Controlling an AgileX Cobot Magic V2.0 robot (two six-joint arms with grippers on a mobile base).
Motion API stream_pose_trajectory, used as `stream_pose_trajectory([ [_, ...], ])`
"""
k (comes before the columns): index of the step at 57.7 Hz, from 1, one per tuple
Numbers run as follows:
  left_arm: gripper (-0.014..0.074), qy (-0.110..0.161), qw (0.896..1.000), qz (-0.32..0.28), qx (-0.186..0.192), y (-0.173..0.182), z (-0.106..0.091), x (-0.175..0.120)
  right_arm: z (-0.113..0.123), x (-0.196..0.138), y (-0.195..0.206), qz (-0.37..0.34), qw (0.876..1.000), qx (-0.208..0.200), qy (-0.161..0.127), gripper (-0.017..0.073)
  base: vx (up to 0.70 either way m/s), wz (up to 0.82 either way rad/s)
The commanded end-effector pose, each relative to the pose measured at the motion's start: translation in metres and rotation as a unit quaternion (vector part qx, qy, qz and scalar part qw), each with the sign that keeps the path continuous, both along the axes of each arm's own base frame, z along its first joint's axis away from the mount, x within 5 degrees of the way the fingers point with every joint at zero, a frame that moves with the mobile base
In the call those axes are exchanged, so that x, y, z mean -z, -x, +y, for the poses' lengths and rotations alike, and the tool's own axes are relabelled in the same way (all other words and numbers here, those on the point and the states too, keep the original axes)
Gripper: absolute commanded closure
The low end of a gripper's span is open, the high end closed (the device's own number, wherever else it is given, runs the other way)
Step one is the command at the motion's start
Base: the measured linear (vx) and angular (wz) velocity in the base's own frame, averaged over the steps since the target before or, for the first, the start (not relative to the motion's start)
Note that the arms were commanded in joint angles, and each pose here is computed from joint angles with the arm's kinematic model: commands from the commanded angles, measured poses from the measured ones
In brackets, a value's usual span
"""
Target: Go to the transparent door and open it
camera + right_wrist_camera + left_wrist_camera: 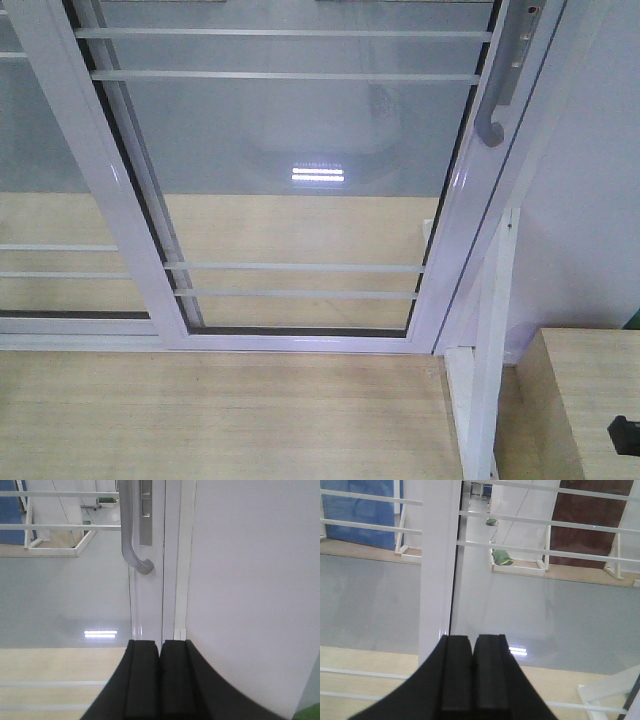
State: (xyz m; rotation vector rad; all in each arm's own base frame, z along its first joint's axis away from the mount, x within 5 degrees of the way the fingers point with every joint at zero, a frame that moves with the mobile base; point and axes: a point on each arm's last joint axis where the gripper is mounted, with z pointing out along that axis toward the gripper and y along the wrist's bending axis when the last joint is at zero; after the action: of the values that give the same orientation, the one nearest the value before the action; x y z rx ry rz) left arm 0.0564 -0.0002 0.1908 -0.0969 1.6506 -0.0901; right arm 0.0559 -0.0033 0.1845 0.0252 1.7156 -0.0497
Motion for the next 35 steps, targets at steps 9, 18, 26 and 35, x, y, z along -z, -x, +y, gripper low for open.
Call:
stream_pose_trajectory([
  [9, 0.0599, 0.008, 1.000, -0.029, 0.000, -0.0010, 0.0000, 0.0007, 0.0006, -0.0035, -0.0003, -0.042, 0.999, -0.005, 0.006, 0.0567, 0.13, -0.03],
  [18, 0.0599, 0.008, 1.000, -0.029, 0.000, -0.0010, 0.0000, 0.0007, 0.0006, -0.0035, -0.0003, -0.042, 0.999, -0.005, 0.006, 0.0567, 0.09, -0.04],
  [26, 0.0599, 0.008, 1.000, -0.029, 0.000, -0.0010, 0.0000, 0.0007, 0.0006, -0.0035, -0.0003, -0.042, 0.999, -0.005, 0.006, 0.0567, 0.08, -0.04],
  [35, 0.0599, 0.008, 1.000, -0.029, 0.000, -0.0010, 0.0000, 0.0007, 0.0006, -0.0035, -0.0003, -0.042, 0.999, -0.005, 0.006, 0.0567, 0.07, -0.03],
])
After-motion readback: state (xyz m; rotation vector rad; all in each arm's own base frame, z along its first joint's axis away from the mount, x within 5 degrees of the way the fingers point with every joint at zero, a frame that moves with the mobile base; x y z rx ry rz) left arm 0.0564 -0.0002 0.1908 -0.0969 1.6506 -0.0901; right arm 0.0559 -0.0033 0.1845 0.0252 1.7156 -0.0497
